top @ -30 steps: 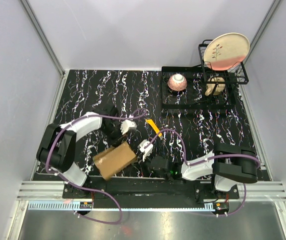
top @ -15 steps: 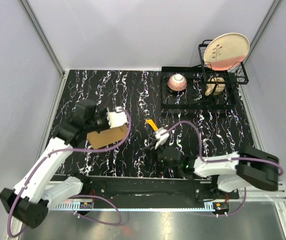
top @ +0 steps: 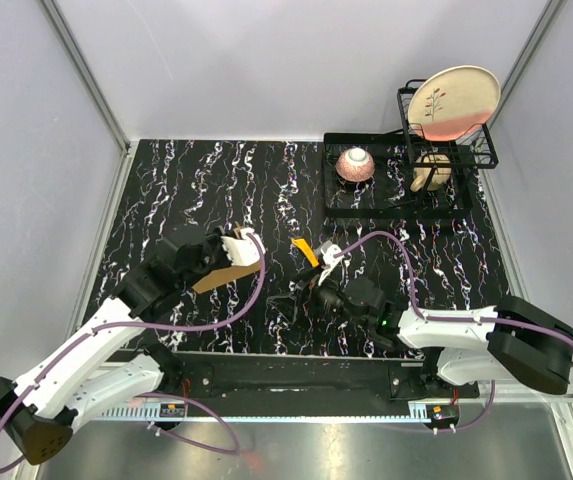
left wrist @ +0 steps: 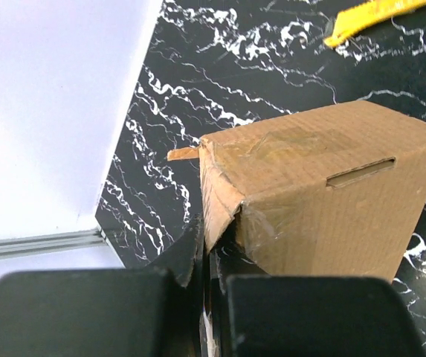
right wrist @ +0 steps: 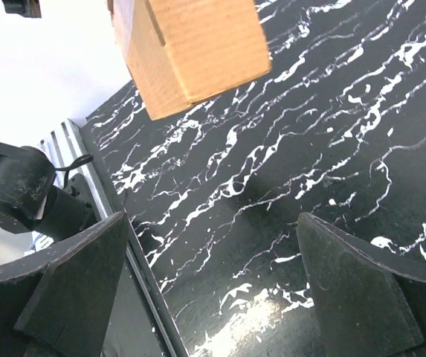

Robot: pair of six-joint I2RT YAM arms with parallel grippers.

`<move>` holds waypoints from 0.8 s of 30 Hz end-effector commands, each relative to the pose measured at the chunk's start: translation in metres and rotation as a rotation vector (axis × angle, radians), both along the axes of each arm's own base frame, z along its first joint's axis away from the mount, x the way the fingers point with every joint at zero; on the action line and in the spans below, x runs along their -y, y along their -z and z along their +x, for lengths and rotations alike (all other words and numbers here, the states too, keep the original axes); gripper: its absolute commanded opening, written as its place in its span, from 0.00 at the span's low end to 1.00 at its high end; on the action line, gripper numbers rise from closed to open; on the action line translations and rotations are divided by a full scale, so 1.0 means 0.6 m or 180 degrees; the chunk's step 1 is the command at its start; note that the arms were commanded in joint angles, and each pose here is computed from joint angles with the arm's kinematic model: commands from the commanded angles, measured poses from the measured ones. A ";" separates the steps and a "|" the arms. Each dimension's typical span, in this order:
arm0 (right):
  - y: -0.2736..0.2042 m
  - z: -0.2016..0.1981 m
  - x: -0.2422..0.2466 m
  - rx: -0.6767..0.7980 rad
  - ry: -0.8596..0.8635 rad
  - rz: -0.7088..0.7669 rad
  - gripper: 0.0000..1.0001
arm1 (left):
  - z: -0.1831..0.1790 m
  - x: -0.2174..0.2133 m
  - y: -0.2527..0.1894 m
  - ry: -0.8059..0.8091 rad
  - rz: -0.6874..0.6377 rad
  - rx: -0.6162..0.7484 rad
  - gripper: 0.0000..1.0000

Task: Unpack the express box
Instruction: Open the express box at the center of the board.

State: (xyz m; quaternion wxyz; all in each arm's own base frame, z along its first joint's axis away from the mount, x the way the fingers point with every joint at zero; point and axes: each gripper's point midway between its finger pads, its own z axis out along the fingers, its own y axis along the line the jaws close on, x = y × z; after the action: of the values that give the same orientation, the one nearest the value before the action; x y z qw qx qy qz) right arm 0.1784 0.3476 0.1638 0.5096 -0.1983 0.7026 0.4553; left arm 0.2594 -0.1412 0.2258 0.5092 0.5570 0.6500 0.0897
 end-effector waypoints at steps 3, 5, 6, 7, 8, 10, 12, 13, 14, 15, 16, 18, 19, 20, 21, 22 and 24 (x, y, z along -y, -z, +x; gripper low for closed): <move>-0.080 0.005 -0.016 0.0578 -0.0108 0.0252 1.00 | 0.004 0.019 -0.107 -0.0155 -0.0587 0.0382 0.00; -0.093 0.013 -0.024 0.0650 -0.0069 0.0256 1.00 | -0.003 0.026 -0.105 -0.0107 -0.0609 0.0329 0.00; -0.098 0.017 -0.027 0.0678 -0.0057 0.0266 1.00 | -0.005 0.028 -0.106 -0.0087 -0.0628 0.0326 0.00; -0.097 0.021 -0.033 0.0695 -0.0052 0.0256 1.00 | -0.008 0.031 -0.102 -0.0059 -0.0622 0.0293 0.00; -0.118 0.026 -0.038 0.0772 -0.0037 0.0337 1.00 | -0.010 0.035 -0.101 -0.0032 -0.0648 0.0254 0.00; -0.124 0.035 -0.045 0.0816 -0.0008 0.0343 1.00 | -0.017 0.037 -0.098 0.0011 -0.0646 0.0190 0.00; -0.138 0.051 -0.042 0.0849 0.0064 0.0385 1.00 | -0.023 0.040 -0.100 0.0061 -0.0671 0.0172 0.00; -0.142 0.055 -0.040 0.0841 0.0074 0.0412 1.00 | -0.027 0.039 -0.101 0.0078 -0.0666 0.0155 0.00; -0.152 0.063 -0.036 0.0846 0.0090 0.0466 1.00 | -0.031 0.041 -0.102 0.0108 -0.0686 0.0136 0.00; -0.155 0.060 -0.040 0.0849 0.0018 0.0484 1.00 | -0.033 0.041 -0.102 0.0118 -0.0696 0.0127 0.00; -0.161 0.062 -0.044 0.0856 -0.0007 0.0504 1.00 | -0.035 0.042 -0.101 0.0132 -0.0704 0.0114 0.00; -0.163 0.057 -0.054 0.0874 -0.0167 0.0512 1.00 | -0.041 0.045 -0.104 0.0188 -0.0745 0.0093 0.00; -0.164 0.060 -0.060 0.0872 -0.0223 0.0517 1.00 | -0.046 0.047 -0.107 0.0225 -0.0761 0.0076 0.00; -0.164 0.059 -0.064 0.0844 -0.0280 0.0531 1.00 | -0.053 0.052 -0.109 0.0299 -0.0794 0.0039 0.00; -0.164 0.056 -0.068 0.0841 -0.0399 0.0537 1.00 | -0.057 0.052 -0.111 0.0315 -0.0818 0.0024 0.00; -0.168 0.054 -0.075 0.0842 -0.0483 0.0556 1.00 | -0.060 0.053 -0.115 0.0327 -0.0833 0.0010 0.00; -0.164 0.042 -0.086 0.0822 -0.0711 0.0552 1.00 | -0.062 0.053 -0.120 0.0340 -0.0858 0.0006 0.00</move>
State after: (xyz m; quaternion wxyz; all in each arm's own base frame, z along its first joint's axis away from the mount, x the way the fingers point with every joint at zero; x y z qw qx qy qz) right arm 0.2175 0.3832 0.2367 0.5746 -0.2448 0.6115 0.4858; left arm 0.2283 -0.1637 0.2546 0.5347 0.5402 0.6498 0.0098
